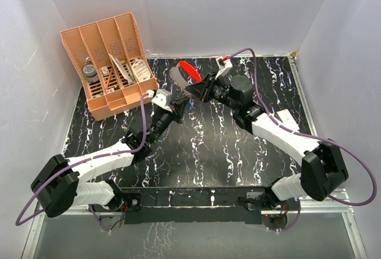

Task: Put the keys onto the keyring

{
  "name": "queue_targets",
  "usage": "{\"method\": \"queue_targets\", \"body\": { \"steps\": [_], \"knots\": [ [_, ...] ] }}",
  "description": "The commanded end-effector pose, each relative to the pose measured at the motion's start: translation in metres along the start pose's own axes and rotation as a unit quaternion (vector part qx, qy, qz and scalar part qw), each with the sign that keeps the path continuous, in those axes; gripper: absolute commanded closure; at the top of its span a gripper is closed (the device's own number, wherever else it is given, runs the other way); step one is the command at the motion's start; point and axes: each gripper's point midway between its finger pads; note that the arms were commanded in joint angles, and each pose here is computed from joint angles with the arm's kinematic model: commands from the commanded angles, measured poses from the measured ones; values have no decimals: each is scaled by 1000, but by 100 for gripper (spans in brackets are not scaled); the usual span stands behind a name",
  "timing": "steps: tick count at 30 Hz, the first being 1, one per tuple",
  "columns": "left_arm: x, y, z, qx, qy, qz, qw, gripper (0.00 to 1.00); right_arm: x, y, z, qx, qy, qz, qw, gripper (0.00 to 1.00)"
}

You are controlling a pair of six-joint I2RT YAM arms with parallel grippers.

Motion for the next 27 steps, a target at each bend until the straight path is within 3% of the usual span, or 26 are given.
{"method": "queue_targets", "body": {
  "steps": [1,14,27],
  "knots": [
    [-40,-5,18,-56,46,-33,997,100,-30,1,10,-6,29,-34,999,84],
    [-43,-7,28,-78,76,-24,994,100,-76,35,-10,30,56,-96,993,71],
    [-39,-17,48,-92,121,0,988,100,-41,64,-3,12,106,-40,993,68]
  ]
}}
Point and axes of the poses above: each gripper's point midway between its finger pads, its own y axis back along the fingers, its own z axis along the line the jaws close on, x = y × z, and after that the axes turned 7 degrees about -y, right-handed
